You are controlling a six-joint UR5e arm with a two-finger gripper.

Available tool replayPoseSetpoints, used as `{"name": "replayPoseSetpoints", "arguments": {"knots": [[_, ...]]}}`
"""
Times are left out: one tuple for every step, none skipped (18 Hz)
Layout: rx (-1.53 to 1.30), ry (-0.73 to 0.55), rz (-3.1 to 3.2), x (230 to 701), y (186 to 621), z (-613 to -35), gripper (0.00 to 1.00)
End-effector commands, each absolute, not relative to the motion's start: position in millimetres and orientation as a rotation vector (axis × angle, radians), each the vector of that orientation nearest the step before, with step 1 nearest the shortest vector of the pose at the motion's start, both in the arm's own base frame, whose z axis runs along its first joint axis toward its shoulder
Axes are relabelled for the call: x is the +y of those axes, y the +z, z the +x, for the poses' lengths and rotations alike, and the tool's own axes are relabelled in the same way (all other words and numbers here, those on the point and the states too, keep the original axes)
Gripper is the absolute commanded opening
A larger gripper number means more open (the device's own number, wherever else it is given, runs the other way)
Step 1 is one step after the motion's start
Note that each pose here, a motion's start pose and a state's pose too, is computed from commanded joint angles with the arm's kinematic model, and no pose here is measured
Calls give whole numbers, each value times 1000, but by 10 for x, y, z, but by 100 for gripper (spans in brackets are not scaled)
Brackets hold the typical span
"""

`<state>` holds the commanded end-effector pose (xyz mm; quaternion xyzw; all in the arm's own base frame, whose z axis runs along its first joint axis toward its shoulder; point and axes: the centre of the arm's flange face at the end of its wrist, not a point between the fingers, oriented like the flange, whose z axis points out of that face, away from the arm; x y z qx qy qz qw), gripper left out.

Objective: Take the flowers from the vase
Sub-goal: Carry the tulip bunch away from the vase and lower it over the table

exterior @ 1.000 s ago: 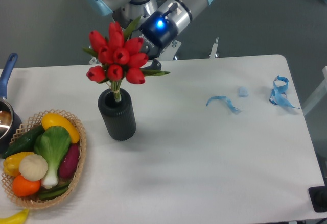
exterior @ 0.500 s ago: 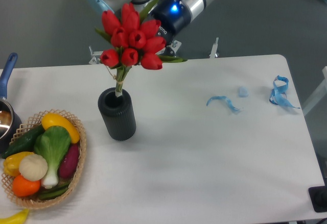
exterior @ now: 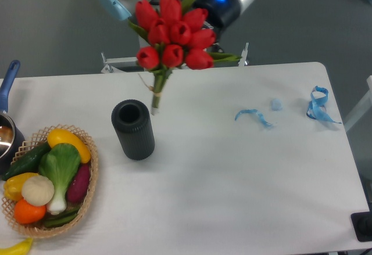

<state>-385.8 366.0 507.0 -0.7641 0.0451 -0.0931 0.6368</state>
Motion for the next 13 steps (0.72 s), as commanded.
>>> {"name": "replayPoseSetpoints", "arguments": {"knots": [[93, -167, -1799, 3660, 5029, -3909, 13], [65, -112, -1876, 3649, 4957, -3967, 13], [28, -53, -1960, 3618, 4867, -4027, 13], [-7, -5, -2031, 3576, 4794, -4057, 10], [-22, 30, -2078, 3565, 4773, -4054, 9], [-32, 48, -2101, 3562, 4760, -4073, 9], [-38, 58, -2114, 3569, 4756, -4104, 9], [-46, 67, -2130, 3572, 4735, -4127, 9], [-58, 88, -2160, 3563, 4709, -4149, 9], [-72, 112, -2194, 3558, 4679, -4175, 9], [-84, 126, -2238, 3589, 4586, -4207, 9], [-90, 147, -2291, 3649, 4501, -4208, 9], [-98, 167, -2349, 3709, 4399, -4216, 9]]}}
